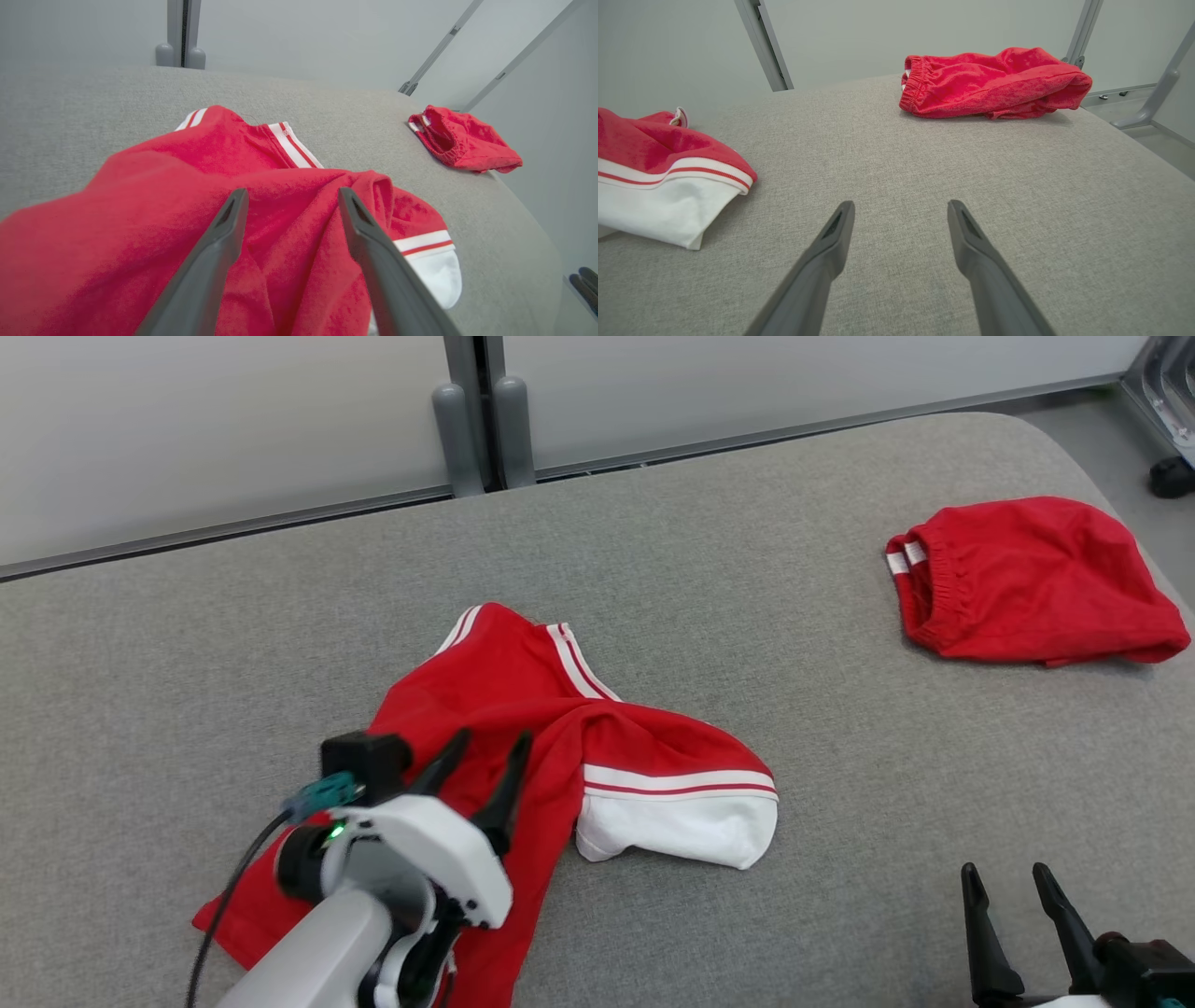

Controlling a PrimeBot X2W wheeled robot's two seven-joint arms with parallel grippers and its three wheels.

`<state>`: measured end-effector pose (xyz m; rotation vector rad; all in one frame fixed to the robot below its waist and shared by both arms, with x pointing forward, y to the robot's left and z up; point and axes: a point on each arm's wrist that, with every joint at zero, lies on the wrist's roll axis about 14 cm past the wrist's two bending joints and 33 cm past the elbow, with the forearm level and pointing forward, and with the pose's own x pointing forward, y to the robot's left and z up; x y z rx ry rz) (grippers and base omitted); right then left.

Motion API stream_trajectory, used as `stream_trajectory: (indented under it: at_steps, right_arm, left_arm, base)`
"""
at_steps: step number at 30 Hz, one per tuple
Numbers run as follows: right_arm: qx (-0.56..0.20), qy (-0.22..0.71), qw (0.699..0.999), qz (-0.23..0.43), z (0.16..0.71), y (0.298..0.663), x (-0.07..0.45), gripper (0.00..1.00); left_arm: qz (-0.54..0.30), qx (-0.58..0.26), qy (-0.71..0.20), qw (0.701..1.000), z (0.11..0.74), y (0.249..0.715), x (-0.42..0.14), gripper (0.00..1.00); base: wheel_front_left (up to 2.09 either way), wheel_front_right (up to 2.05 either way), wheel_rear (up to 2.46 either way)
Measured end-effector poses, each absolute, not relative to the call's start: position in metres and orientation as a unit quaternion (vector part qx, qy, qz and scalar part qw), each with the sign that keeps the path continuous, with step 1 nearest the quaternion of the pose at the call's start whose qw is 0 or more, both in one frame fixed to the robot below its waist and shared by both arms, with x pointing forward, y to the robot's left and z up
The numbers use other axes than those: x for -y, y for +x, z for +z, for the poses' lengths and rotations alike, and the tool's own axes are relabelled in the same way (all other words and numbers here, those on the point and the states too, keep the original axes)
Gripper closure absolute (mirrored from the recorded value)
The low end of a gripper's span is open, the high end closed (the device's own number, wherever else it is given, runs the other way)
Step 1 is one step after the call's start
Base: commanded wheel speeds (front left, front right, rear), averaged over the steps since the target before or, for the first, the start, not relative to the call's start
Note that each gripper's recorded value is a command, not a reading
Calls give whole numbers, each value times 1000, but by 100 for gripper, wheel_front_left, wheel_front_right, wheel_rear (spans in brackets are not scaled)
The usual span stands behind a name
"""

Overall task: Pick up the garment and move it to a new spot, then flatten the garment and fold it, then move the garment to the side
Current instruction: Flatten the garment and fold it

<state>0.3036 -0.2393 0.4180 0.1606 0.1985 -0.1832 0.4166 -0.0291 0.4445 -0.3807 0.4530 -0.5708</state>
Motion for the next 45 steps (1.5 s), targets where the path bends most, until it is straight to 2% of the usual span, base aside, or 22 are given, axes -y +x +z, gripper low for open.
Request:
stream_trajectory:
  at_steps: [6,12,18,25,26,27,28,29,35,39,45]
  right_arm:
    - [-93,79,990,-72,421,309,230,0]
    - [-96,75,992,-44,420,320,215,0]
    - [-100,71,992,-31,417,326,208,0]
    - [-104,68,992,-24,415,328,205,0]
    - [-104,68,992,-24,415,329,204,0]
    - [-104,69,992,-23,415,329,203,0]
    - [-105,69,992,-22,415,328,203,0]
    - [-105,69,992,-22,415,328,203,0]
    - [-102,69,992,-25,416,327,205,0]
    - [-104,69,992,-26,415,326,205,0]
    - [-107,73,991,-21,413,328,201,0]
  left_arm:
    - [-145,-212,-193,947,438,396,-67,0]
    - [-66,-264,-185,944,413,352,-119,0]
    - [-40,-313,-199,928,388,323,-125,0]
    - [-67,-354,-230,904,375,302,-99,0]
    - [-71,-361,-233,900,372,300,-96,14]
    - [-73,-365,-231,899,369,299,-95,14]
    - [-74,-367,-229,899,367,299,-95,60]
    - [-76,-367,-231,898,366,299,-94,100]
    - [-52,-335,-249,907,368,311,-106,100]
    - [10,-278,-239,930,381,334,-150,100]
    - [68,-212,-223,949,401,365,-195,100]
  base:
    - [0,0,0]
    - [0,0,0]
    - [0,0,0]
    - [0,0,0]
    - [0,0,0]
    - [0,0,0]
    - [0,0,0]
    - [0,0,0]
    - [0,0,0]
    - [0,0,0]
    - [0,0,0]
